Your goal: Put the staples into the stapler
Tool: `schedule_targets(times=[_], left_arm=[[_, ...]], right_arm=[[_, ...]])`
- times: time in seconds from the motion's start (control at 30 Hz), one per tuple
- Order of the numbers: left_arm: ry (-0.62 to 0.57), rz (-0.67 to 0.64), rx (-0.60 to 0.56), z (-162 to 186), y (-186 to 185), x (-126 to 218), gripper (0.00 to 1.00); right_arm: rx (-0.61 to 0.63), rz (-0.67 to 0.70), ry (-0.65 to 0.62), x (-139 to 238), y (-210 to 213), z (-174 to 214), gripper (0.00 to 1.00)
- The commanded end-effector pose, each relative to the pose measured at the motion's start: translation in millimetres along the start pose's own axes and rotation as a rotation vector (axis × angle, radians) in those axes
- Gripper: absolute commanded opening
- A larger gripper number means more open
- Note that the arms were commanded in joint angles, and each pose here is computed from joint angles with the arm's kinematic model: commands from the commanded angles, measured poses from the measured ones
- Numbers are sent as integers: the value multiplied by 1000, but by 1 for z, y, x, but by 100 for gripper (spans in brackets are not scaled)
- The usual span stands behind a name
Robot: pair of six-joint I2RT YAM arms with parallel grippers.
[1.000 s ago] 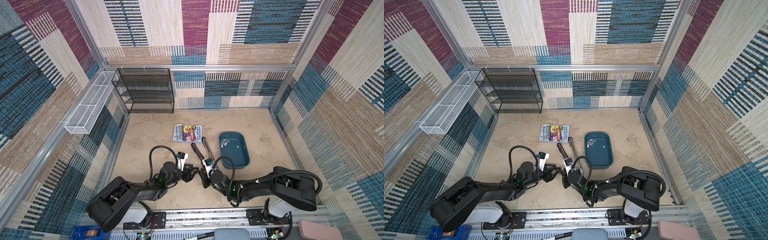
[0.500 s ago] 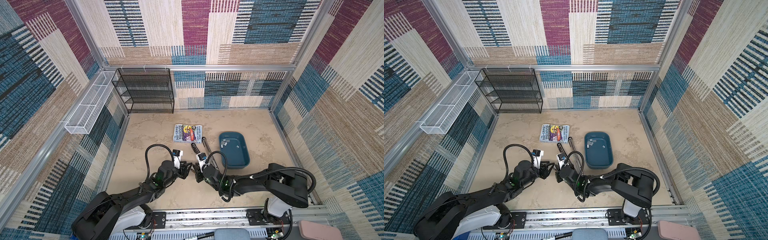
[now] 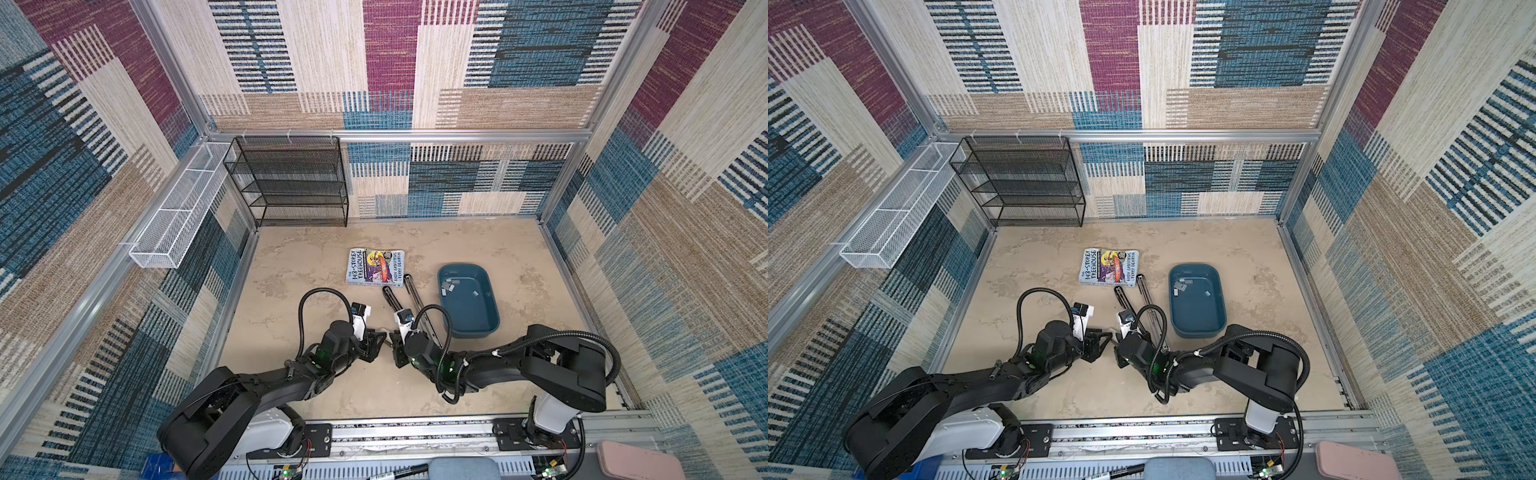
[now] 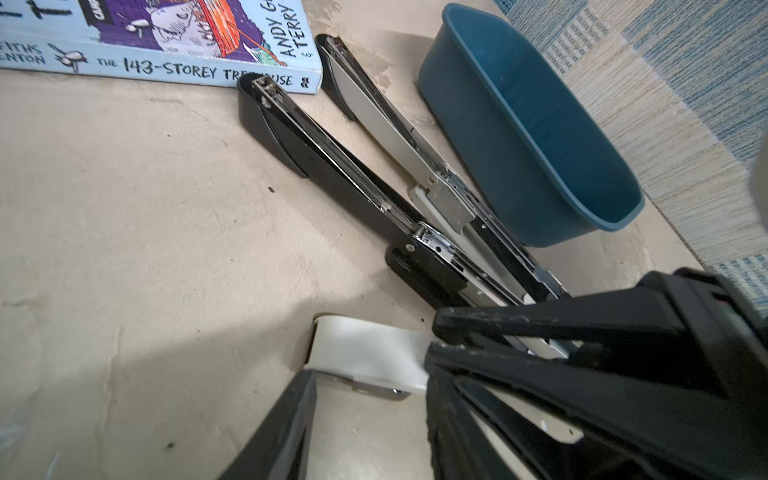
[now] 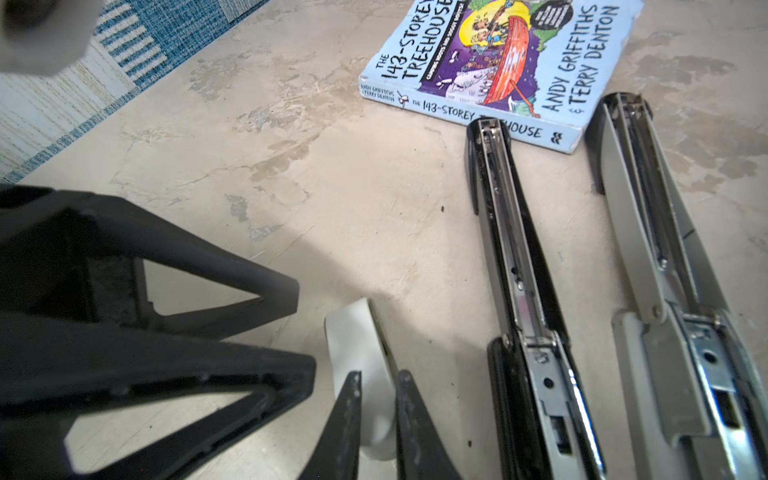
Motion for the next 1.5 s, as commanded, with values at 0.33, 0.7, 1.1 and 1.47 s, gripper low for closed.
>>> schedule_targets(times=[0.33, 0.7, 1.1, 1.47], left_arm=[[-38, 41, -44, -5, -4, -9, 48], [-28, 36, -41, -1, 0, -15, 48], [-64, 22, -49, -9, -3, -12, 48], [-184, -52, -74, -47, -18, 26, 59]], right_arm=[[-38, -32, 58, -7, 2, 24, 18], [-65, -27, 125, -4, -6, 55, 17], [-62, -24, 64, 1, -1, 20, 24], [-93, 34, 27, 27, -4, -37, 48]])
Point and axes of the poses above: each gripper's point midway between its finger pads, its own x axis back along the fingers, its own y axis along the line the jaws close on, z = x × y, the point moved 7 cm from there along x, back along the fingers, and after that the axes turned 10 degrees about x, right-handed, at the moved point
